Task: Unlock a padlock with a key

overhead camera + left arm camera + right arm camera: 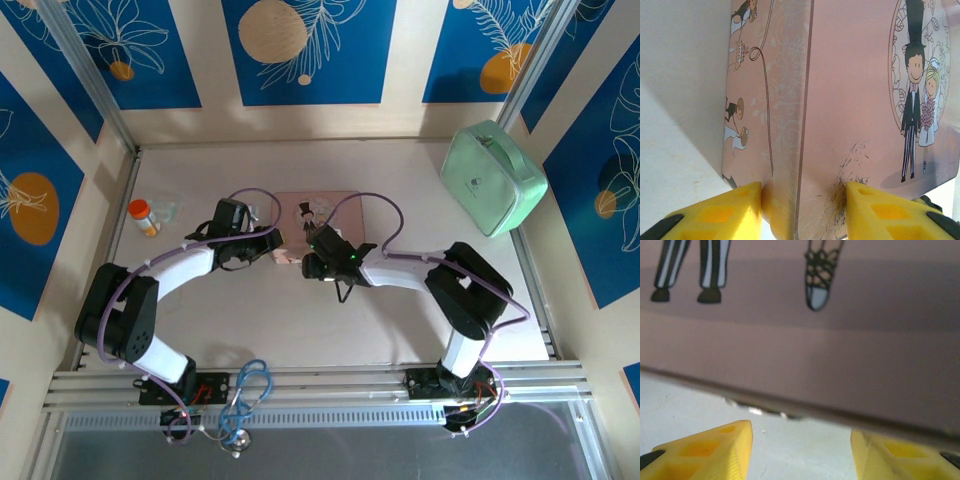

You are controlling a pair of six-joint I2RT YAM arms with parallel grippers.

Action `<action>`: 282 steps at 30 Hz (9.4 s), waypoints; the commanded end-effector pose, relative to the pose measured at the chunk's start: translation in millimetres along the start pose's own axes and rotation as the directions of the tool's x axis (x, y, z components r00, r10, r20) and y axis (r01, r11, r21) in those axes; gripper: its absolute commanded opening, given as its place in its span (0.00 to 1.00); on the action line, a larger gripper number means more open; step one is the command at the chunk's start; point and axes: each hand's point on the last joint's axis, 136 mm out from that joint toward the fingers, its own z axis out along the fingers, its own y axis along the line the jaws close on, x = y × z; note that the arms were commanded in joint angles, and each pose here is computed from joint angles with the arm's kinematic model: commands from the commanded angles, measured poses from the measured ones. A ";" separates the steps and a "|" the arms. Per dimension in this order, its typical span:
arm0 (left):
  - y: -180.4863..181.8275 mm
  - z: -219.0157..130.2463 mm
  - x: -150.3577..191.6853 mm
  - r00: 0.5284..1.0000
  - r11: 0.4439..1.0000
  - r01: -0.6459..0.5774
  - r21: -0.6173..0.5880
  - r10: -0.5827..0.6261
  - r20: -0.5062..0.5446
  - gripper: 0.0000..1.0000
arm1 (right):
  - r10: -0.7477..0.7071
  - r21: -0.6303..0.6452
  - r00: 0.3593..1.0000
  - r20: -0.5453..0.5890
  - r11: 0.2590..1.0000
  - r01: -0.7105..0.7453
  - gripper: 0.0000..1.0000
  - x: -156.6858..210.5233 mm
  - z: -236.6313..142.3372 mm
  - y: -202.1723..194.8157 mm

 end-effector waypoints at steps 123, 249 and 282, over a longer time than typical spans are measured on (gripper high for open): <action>-14.7 -17.6 -3.7 0.998 0.998 -0.058 0.005 0.058 -0.038 0.53 | 0.035 0.099 0.994 -0.099 0.995 -0.025 0.48 -6.9 19.8 -28.4; -1.9 19.9 -2.9 0.993 0.997 -0.045 -0.059 0.038 -0.110 0.51 | 0.253 -0.097 0.944 0.213 0.967 -0.237 0.40 -4.2 -64.7 -49.3; -25.2 -5.4 -3.3 0.998 0.999 -0.029 0.014 0.030 -0.063 0.56 | 0.217 -0.095 0.971 0.099 0.974 -0.208 0.39 -1.4 -44.3 -26.0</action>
